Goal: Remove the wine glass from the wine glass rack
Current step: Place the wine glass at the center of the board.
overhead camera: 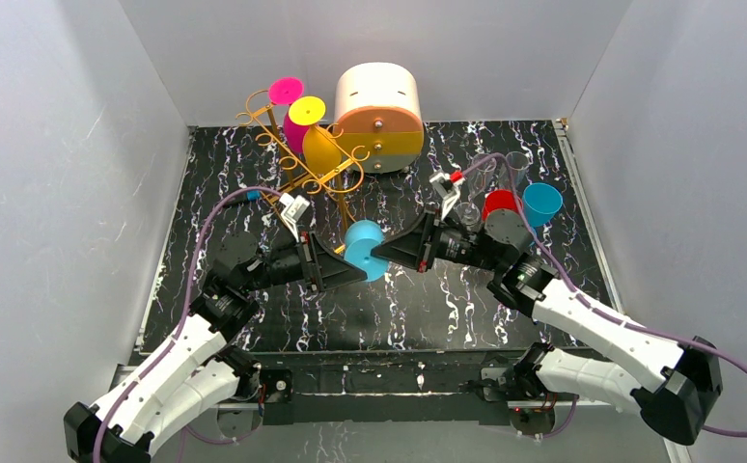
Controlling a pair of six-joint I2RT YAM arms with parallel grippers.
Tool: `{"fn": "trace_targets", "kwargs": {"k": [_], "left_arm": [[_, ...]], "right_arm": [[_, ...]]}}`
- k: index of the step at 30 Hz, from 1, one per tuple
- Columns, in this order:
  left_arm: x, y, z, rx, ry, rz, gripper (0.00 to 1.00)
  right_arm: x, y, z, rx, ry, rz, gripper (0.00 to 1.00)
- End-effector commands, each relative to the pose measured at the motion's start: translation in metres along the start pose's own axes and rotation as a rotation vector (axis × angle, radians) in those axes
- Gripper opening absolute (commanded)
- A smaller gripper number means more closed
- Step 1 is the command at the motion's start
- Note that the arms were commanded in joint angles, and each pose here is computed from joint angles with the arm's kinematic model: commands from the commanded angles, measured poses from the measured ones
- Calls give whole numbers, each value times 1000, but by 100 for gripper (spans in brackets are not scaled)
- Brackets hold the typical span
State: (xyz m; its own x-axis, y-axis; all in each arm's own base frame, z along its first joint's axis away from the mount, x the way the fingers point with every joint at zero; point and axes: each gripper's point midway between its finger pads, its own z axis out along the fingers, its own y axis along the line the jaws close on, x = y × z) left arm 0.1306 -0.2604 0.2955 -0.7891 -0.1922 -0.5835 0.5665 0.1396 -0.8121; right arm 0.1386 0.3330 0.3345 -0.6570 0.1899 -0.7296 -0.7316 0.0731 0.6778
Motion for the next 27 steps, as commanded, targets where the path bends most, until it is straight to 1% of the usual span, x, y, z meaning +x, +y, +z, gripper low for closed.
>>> {"fn": "trace_targets", "kwargs": {"k": [1,4,5,6,8,10,12,15,18,20,22,24,25,26,27], "left_arm": [[-7,-16,1,64,-38,-11,33],[-11,-14,4,47,-57,-3,18],[-14,-14,4,49,-76,-6,17],[-16,-16,5,59,-90,-8,17],[-17,-19,7,76,-95,-11,26],[-15,-19,10,78,-77,-12,32],[-10,-19,12,85,-55,-8,32],[-6,-19,12,84,-33,4,22],[-8,-18,12,74,-43,8,7],[-8,-16,13,66,-48,12,0],[-7,-14,14,61,-41,25,0],[-4,-15,13,66,-24,39,0],[-1,-16,13,77,-9,52,0],[3,-17,12,89,11,65,0],[8,-20,10,106,35,90,0]], "right_arm": [[-17,9,-11,0,-98,-71,1],[-17,11,-12,1,-101,-69,1],[-17,12,-12,-2,-98,-70,1],[-17,11,-11,-1,-94,-70,1],[-16,10,-10,5,-89,-63,1],[-15,9,-10,5,-84,-56,1],[-15,11,-9,-6,-83,-50,1],[-19,13,-7,-13,-87,-53,1],[-19,13,-5,-15,-80,-55,1],[-16,13,-5,-17,-62,-57,1],[-13,13,-6,-12,-40,-65,1],[-15,12,-8,8,-44,-74,2],[-17,13,-11,18,-52,-82,13],[-20,13,-13,37,-62,-95,20],[-27,12,-15,64,-82,-119,23]]}}
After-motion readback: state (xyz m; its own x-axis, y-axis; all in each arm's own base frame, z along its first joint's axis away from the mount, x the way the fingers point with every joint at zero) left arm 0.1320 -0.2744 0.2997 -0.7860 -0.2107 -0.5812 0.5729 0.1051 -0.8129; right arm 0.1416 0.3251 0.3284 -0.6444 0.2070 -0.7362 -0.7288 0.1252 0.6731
